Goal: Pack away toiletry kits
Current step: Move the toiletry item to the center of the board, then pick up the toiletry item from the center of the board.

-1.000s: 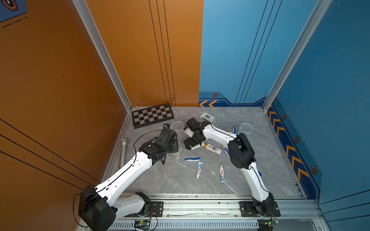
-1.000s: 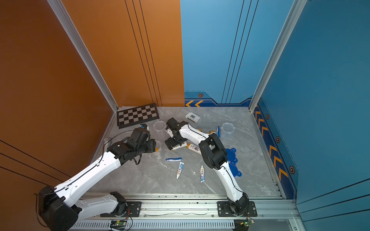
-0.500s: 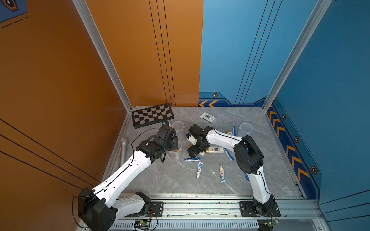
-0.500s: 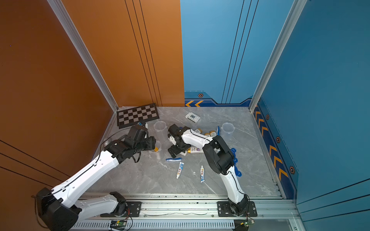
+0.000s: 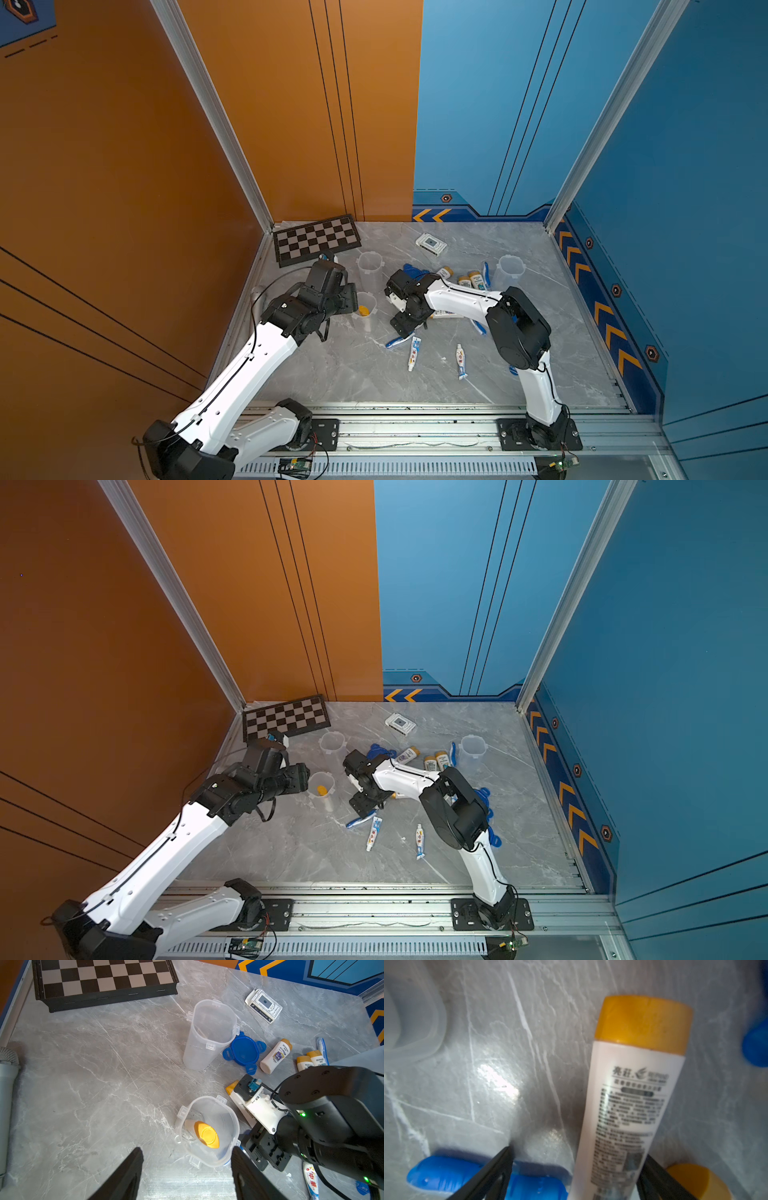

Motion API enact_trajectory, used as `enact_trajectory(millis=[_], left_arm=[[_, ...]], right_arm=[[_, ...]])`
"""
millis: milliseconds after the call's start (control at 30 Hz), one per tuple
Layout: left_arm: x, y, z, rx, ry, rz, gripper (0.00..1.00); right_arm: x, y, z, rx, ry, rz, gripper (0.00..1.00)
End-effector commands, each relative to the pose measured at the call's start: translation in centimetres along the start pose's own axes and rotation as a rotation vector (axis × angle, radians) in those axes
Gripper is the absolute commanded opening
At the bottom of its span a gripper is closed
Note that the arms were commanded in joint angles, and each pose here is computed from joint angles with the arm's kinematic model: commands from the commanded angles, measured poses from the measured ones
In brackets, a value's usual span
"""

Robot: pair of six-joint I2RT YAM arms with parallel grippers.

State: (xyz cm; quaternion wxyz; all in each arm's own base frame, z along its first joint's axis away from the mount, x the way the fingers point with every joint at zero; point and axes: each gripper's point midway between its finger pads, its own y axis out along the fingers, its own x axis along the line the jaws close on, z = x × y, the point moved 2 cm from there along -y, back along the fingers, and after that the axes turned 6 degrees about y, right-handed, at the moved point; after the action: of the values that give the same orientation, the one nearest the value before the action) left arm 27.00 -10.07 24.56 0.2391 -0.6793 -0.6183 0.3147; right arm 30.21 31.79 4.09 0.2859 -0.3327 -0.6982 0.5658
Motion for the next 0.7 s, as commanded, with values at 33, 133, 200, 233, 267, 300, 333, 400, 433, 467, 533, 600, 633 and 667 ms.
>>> enact_trajectory(millis=[33,133,200,233,267,300,333,400,433,467,533,600,633,667], left_arm=[[0.7,0.0,1.9,0.067,-0.013,-0.002,0.70],[1.0,-0.1,2.0,0.072,-0.011,-0.008,0.70],[1.1,-0.1,2.1,0.073,-0.017,-0.008,0.70],[1.0,-0.2,2.1,0.074,-0.018,-0.005,0.70],[1.0,-0.1,2.1,0.076,-0.018,-0.004,0.70],[1.0,-0.1,2.1,0.076,-0.020,-0.005,0.70],[0.9,0.0,2.1,0.078,-0.020,-0.002,0.70],[0.8,0.0,2.0,0.080,-0.018,0.002,0.70],[0.7,0.0,1.9,0.081,-0.018,0.006,0.71],[0.6,-0.1,1.8,0.080,-0.017,0.011,0.71],[0.5,-0.2,1.7,0.081,-0.015,0.018,0.71],[0.4,-0.5,1.6,0.086,-0.012,0.022,0.71],[0.4,-0.6,1.7,0.093,-0.011,0.026,0.71],[0.3,-0.8,1.7,0.101,-0.011,0.034,0.72]], right_arm=[[-0.1,1.2,3.5,0.111,-0.021,0.003,0.89],[0.0,1.0,4.0,0.116,-0.007,-0.003,0.90],[-0.2,1.1,4.2,0.119,0.017,0.006,0.89],[-0.5,1.1,4.0,0.114,0.039,0.012,0.88],[-0.7,1.1,3.8,0.106,0.067,0.013,0.87],[-0.9,1.3,3.5,0.100,0.095,0.012,0.87],[-1.1,1.4,3.2,0.091,0.124,0.005,0.85],[-1.2,1.7,2.4,0.078,0.151,-0.009,0.78],[-1.2,1.8,2.0,0.075,0.154,-0.015,0.75],[-1.1,2.0,1.8,0.073,0.152,-0.018,0.72],[-1.2,2.2,1.7,0.077,0.155,-0.021,0.64],[-1.3,2.2,2.0,0.081,0.152,-0.017,0.55],[-1.3,2.2,2.2,0.083,0.147,-0.014,0.49],[-1.5,2.2,2.5,0.085,0.141,-0.009,0.43]])
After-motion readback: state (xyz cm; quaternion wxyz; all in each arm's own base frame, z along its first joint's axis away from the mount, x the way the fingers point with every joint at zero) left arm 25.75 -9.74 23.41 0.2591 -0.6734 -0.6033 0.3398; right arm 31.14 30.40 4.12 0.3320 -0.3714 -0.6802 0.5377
